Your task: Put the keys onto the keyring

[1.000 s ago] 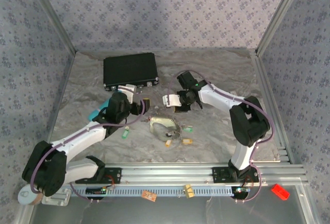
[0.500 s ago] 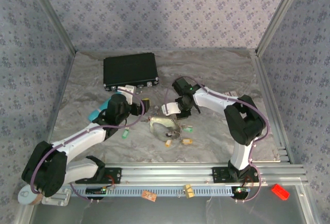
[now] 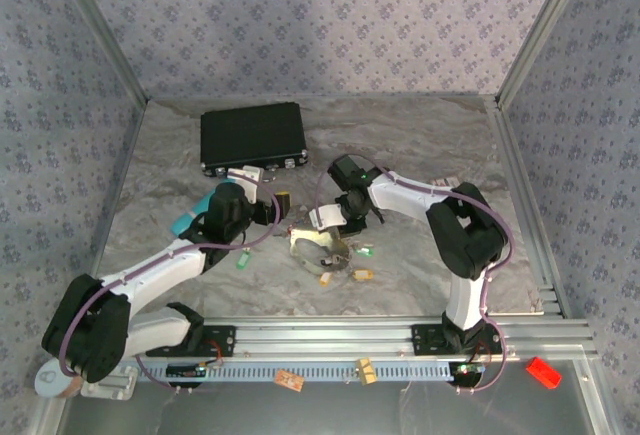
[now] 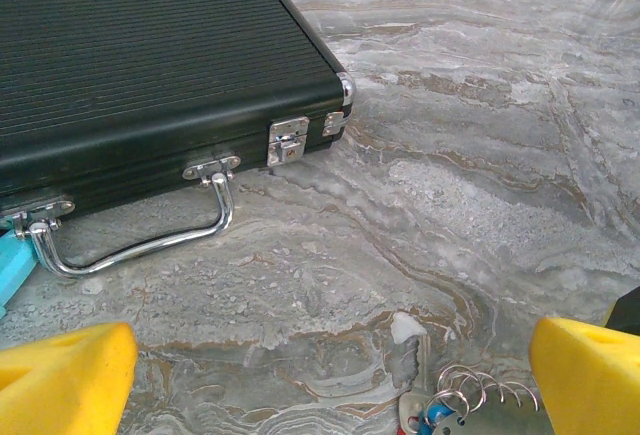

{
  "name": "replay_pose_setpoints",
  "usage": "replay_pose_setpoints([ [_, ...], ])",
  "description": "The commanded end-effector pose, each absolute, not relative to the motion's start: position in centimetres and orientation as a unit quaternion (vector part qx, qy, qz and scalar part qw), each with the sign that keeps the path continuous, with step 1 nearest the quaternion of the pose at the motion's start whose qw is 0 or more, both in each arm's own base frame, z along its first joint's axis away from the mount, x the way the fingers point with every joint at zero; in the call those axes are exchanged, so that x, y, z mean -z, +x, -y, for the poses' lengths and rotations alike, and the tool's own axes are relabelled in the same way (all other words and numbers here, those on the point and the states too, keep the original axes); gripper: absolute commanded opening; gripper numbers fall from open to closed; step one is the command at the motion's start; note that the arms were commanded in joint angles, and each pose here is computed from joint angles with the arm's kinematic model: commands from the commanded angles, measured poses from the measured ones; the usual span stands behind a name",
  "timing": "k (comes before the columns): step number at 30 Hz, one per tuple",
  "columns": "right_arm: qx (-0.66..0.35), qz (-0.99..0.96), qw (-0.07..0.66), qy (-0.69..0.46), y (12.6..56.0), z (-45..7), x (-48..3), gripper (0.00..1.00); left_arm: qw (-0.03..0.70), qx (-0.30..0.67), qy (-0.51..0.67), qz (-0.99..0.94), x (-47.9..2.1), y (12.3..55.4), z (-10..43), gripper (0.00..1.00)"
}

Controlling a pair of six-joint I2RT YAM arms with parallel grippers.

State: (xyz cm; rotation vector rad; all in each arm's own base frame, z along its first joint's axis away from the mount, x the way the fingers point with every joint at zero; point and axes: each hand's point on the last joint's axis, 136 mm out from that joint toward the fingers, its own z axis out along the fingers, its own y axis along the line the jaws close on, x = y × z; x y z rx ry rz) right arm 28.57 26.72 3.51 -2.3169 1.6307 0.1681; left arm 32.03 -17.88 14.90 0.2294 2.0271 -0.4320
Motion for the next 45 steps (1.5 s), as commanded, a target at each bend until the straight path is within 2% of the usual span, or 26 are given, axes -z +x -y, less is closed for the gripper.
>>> replay_pose_setpoints([
  [1, -0.073, -0.554, 0.135, -0.818, 27.6, -26.9, -2.9, 0.3, 0.522, 0.18, 0.094, -0.829, -16.0, 32.3, 17.7, 0.99],
  [6, -0.077, -0.552, 0.136, -0.819, 27.7, -27.3, -2.8, 0.26, 0.524, 0.179, 0.094, -0.828, -16.2, 32.3, 17.7, 1.0],
  [20, -0.097, -0.544, 0.126, -0.823, 27.0, -28.2, -2.6, 0.23, 0.524, 0.176, 0.092, -0.828, -16.1, 32.3, 17.5, 1.0],
  [25, -0.106, -0.543, 0.124, -0.824, 26.6, -28.3, -2.6, 0.15, 0.526, 0.175, 0.091, -0.827, -16.3, 32.3, 17.4, 0.99],
  [29, -0.123, -0.55, 0.135, -0.815, 26.4, -28.1, -3.8, 0.0, 0.529, 0.17, 0.089, -0.827, -16.7, 32.1, 17.1, 0.99],
  [39, -0.175, -0.608, 0.167, -0.757, 25.2, -29.0, -8.1, 0.0, 0.539, 0.17, 0.099, -0.819, -18.0, 31.0, 16.6, 0.99],
  [45, -0.19, -0.612, 0.229, -0.733, 24.7, -30.2, -11.8, 0.0, 0.527, 0.181, 0.233, -0.797, -17.4, 28.6, 19.6, 0.92],
])
